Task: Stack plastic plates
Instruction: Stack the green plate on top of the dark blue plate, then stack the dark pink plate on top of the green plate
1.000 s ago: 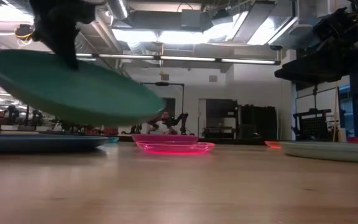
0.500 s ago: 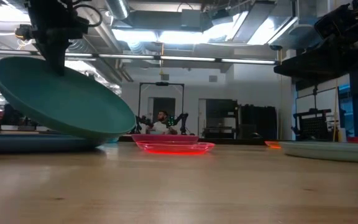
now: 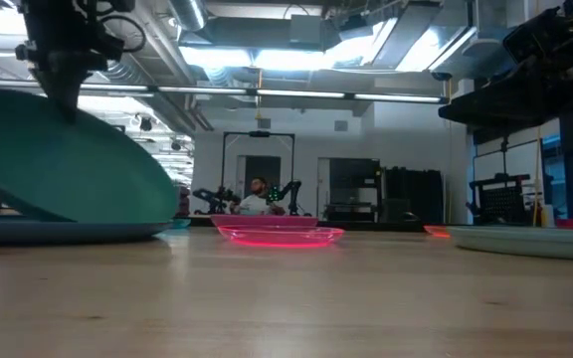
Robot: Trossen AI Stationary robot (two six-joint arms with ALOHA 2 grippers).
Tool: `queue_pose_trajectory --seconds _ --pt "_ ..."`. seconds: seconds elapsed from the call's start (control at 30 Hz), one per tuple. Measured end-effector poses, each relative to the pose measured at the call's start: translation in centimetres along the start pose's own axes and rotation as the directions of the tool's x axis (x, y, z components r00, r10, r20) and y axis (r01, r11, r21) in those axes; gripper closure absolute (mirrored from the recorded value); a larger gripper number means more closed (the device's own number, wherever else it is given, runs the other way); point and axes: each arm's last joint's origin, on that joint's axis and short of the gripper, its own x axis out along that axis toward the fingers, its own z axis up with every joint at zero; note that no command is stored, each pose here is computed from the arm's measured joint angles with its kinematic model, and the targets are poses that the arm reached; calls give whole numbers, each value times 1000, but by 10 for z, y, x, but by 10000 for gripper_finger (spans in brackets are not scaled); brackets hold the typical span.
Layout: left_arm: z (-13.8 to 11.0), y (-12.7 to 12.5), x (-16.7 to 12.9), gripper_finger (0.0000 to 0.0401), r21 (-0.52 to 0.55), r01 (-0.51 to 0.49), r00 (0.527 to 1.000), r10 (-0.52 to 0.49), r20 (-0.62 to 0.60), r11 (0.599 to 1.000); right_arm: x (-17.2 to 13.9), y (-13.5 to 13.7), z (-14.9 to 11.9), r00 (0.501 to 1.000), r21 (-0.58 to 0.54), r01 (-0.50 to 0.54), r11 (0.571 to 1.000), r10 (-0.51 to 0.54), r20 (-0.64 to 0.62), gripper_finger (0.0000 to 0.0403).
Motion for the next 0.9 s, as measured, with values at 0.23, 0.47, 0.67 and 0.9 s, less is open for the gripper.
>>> queue_pose_trajectory --seconds 0.23,0.47,0.67,0.9 --pt "-10 -5 18 382 44 -13 998 15 -59 999 0 0 0 1000 0 0 1000 0 -1 221" --pt "-17 -5 27 325 56 -39 995 44 -92 998 0 0 0 1000 0 16 1000 -16 -1 221" --pt "-18 -5 27 282 64 -43 994 49 -100 997 0 -1 0 999 -1 44 999 -44 -2 221" --pt "-1 -23 27 269 97 125 990 -131 56 987 0 -2 4 996 -48 83 995 -81 35 221"
